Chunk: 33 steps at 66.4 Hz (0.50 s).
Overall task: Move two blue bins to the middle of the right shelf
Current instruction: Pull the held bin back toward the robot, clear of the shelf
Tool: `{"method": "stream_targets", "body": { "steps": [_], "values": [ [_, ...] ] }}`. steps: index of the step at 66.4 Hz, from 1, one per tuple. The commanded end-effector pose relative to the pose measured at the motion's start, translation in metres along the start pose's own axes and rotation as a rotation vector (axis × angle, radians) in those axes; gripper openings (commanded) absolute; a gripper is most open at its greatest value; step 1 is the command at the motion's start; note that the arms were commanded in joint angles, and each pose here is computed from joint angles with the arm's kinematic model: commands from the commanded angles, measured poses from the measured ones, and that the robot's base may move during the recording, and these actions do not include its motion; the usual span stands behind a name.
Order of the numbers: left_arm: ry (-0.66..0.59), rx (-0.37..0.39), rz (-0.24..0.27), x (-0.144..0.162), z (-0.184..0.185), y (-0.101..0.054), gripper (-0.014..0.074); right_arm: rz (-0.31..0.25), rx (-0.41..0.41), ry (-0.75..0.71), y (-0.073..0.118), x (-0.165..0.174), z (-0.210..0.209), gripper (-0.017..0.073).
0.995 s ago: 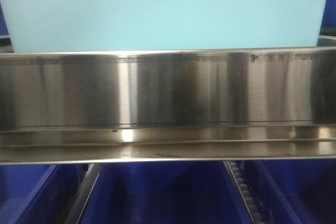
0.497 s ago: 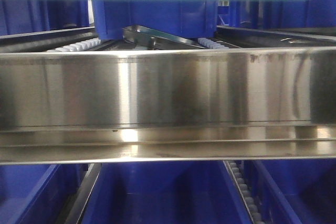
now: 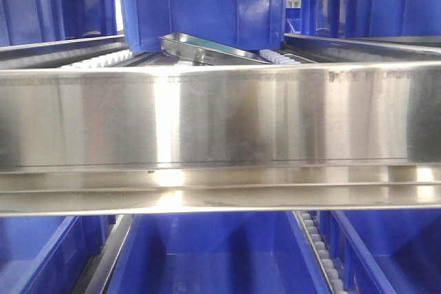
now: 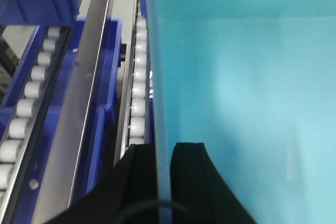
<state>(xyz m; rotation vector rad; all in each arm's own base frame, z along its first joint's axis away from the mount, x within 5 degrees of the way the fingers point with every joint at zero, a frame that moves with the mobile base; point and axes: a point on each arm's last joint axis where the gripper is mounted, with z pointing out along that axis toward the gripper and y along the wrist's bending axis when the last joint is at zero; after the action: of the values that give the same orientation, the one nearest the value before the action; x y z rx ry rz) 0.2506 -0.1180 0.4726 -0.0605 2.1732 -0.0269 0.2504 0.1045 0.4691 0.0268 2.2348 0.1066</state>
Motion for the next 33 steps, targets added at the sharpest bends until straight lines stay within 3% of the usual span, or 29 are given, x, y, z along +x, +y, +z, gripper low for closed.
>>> {"method": "stream_targets", "body": {
  "steps": [1,33],
  "values": [
    [-0.077,0.05,-0.002,-0.0076,-0.0089,-0.0027,-0.0111,-0.002,0.001,-0.072,-0.0023,-0.008,-0.0075,-0.0153],
    [-0.111,0.019,0.02,-0.0108,-0.0091,0.0,-0.0111,-0.002,0.0,-0.074,-0.0022,-0.0082,-0.0075,-0.0153]
  ]
}}
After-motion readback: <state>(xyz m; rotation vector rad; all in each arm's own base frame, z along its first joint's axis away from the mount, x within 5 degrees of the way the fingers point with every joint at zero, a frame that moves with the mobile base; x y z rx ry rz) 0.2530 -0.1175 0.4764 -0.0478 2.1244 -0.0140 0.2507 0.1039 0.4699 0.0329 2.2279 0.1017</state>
